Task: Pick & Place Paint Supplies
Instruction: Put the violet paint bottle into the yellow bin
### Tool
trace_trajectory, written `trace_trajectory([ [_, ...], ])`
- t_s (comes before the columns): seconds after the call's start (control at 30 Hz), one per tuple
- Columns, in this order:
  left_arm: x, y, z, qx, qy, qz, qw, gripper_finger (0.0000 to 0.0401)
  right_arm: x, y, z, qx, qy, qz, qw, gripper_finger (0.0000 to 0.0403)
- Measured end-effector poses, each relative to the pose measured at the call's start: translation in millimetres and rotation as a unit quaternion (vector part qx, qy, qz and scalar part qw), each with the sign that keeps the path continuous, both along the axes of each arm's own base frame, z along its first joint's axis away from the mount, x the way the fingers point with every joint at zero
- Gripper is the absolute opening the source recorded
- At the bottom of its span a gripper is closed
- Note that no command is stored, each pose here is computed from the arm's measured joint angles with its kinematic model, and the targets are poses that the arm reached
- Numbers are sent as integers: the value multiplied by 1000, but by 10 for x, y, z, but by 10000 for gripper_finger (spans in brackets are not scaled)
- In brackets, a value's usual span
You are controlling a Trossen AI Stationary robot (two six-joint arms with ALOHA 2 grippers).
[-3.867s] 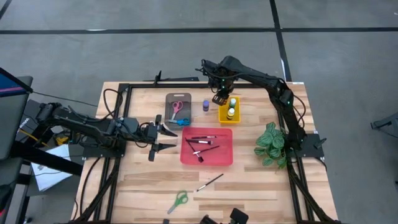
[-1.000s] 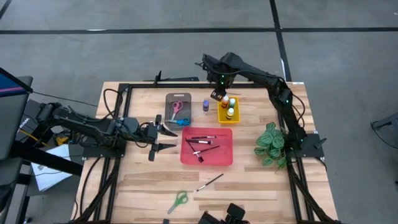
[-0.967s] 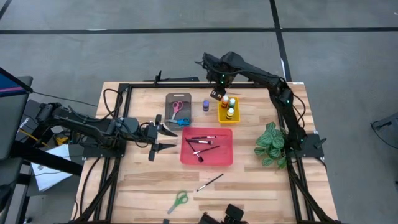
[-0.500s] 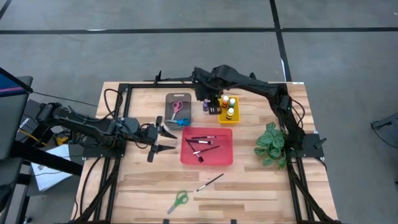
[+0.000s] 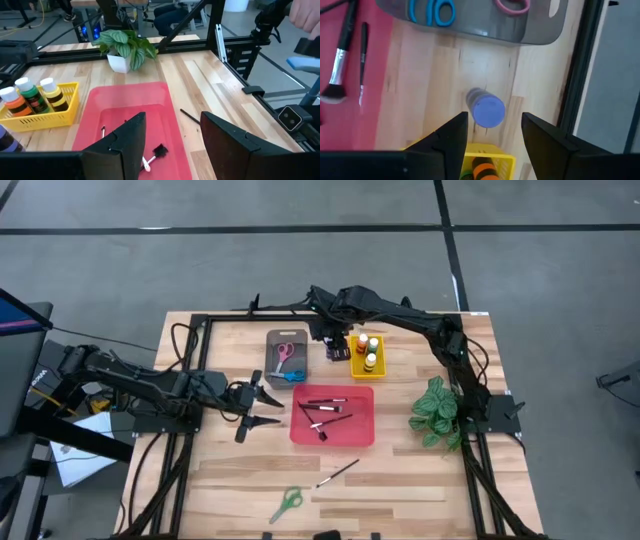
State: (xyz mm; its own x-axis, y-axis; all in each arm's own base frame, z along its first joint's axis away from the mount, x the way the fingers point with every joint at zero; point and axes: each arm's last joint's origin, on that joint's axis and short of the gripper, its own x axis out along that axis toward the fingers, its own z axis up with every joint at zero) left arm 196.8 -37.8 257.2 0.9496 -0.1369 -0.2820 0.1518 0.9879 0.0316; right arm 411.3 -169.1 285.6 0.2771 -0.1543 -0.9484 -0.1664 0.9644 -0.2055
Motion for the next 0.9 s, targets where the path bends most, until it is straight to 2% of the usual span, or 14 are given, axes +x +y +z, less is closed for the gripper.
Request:
trace_trajectory([
  [0.3, 0, 0, 0, 0, 0, 0, 1000, 181, 15, -62, -270, 9, 0, 7, 1000, 180],
  [0.6, 0, 0, 0, 0, 0, 0, 1000, 181, 40, -105, -343, 10, -19, 6, 1000, 180],
  [0.8, 0, 0, 0, 0, 0, -1, 1000, 181, 27, -159, -372, 16, -29, -21, 999, 186],
  [0.9, 0, -1, 0, 0, 0, -1, 1000, 181, 28, -191, -391, 26, -39, -57, 997, 196],
])
